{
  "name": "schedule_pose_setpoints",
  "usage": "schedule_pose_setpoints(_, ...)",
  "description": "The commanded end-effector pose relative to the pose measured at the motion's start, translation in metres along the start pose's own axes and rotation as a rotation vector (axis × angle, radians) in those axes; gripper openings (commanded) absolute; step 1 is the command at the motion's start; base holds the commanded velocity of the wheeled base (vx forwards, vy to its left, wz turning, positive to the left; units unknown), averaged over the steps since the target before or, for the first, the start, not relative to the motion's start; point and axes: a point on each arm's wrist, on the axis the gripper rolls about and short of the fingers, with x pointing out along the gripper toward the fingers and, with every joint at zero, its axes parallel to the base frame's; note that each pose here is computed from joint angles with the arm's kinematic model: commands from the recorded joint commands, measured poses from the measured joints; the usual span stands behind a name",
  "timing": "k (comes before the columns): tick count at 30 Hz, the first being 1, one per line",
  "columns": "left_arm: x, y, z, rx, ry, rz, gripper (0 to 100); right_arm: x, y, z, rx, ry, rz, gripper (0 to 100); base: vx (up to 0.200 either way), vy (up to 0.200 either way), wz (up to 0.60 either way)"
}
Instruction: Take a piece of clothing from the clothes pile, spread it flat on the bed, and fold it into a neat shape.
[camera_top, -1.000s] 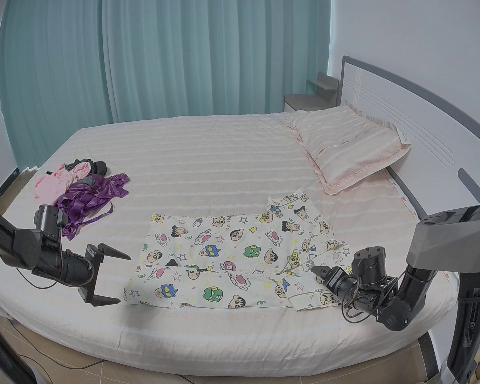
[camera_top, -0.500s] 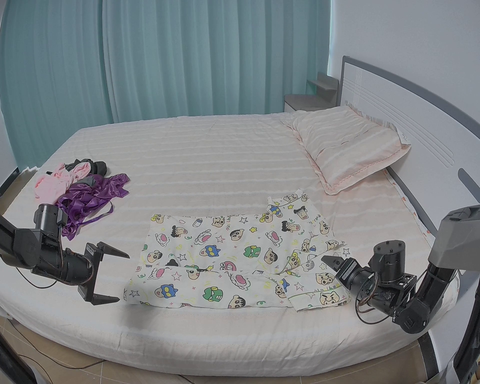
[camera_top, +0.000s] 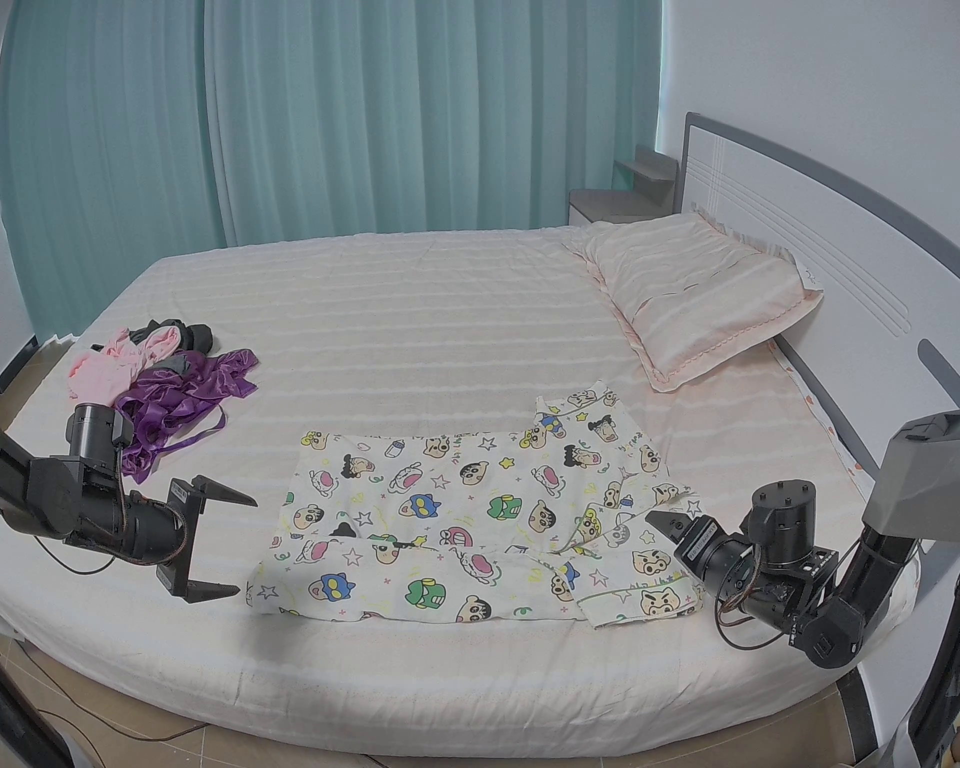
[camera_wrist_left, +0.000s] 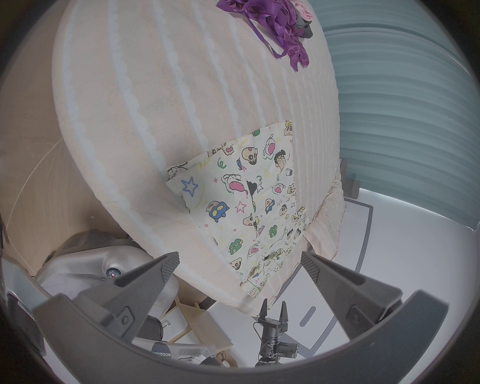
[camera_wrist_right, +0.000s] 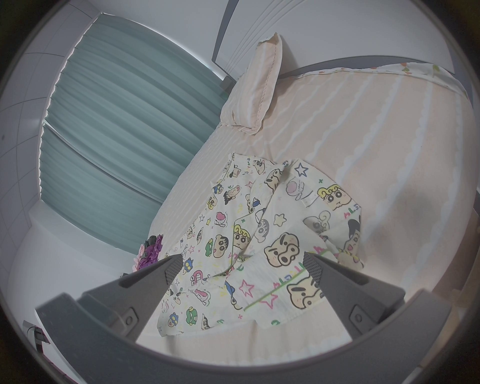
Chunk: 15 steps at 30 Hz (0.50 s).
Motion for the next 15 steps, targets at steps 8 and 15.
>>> schedule_pose_setpoints(8,-0.0012,-0.0009,0.0001,0.010,-0.005,-0.005,100,-0.0070,0.0005,0.0012,-0.009,0.000,0.005,100,0.025,0.000,0.00)
schedule_pose_setpoints(15,-0.0002,-0.0004,0.0008,0.000,-0.011,0.001,100,-0.0068,0.0002,0.0010,-0.010,0.001,0.004,100,0.000,0.000,0.00)
